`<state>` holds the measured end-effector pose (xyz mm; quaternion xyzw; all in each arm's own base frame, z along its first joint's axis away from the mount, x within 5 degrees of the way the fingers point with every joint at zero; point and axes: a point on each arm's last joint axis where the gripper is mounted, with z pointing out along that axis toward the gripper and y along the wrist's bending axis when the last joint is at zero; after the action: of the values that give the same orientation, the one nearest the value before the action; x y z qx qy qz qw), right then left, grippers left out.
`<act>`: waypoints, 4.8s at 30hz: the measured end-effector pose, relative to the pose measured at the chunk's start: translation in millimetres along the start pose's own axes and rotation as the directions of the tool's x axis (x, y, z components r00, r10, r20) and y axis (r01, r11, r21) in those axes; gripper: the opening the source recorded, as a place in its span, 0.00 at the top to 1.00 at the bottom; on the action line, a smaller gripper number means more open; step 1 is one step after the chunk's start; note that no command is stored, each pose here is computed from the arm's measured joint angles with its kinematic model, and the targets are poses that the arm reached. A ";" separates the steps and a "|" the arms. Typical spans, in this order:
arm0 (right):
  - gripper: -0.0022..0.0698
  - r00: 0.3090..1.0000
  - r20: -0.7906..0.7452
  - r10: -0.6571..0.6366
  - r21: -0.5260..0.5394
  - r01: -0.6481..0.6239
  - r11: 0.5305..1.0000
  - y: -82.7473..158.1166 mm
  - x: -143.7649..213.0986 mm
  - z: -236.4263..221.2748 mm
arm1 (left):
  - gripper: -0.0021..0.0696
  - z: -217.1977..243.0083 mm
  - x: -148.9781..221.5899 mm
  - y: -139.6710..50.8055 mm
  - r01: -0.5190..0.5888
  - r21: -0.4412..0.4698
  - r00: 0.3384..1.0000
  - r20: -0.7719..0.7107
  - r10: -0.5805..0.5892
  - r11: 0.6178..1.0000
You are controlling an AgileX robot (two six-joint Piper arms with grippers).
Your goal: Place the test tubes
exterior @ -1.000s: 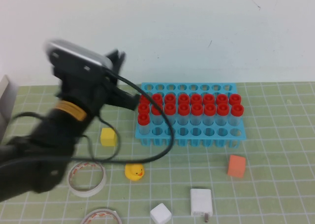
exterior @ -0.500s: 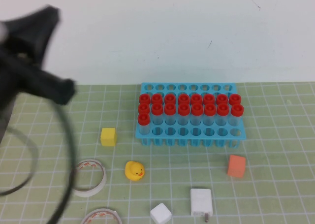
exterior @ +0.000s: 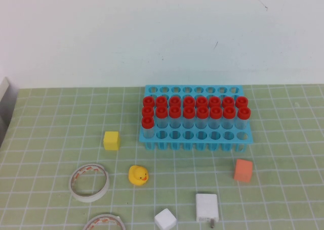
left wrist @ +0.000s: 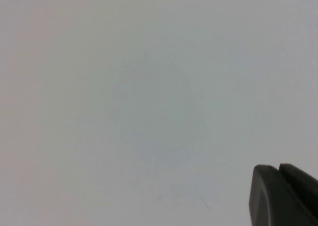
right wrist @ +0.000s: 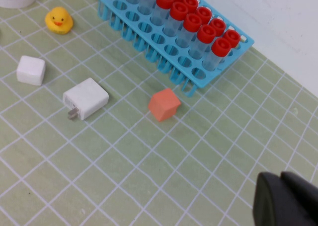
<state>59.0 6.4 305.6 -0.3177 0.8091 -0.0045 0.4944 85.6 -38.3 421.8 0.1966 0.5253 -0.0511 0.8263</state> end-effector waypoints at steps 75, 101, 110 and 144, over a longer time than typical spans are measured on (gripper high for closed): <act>0.97 1.000 0.000 0.000 0.000 0.000 1.000 0.0 0.0 0.0 | 0.97 -122.0 193.4 -42.1 0.057 -0.219 0.869 -0.469 -0.157 0.974; 0.97 1.000 0.000 0.000 0.000 0.000 1.000 0.0 0.0 0.0 | 0.97 -131.2 207.3 -47.2 0.156 -0.293 0.741 -0.596 -0.308 0.943; 0.97 1.000 0.000 0.000 0.000 0.000 1.000 0.0 0.0 0.0 | 0.97 -132.1 207.9 -44.9 0.150 -0.323 0.737 -0.594 -0.323 0.935; 0.97 1.000 0.000 0.002 0.003 -0.002 1.000 -0.2 0.0 -0.1 | 0.97 -132.5 208.0 -44.1 0.140 -0.327 0.739 -0.594 -0.318 0.935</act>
<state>59.1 6.3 305.8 -0.3162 0.8093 -0.0050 0.4950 52.6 -3.2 176.0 0.0250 0.7966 -0.0138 0.6039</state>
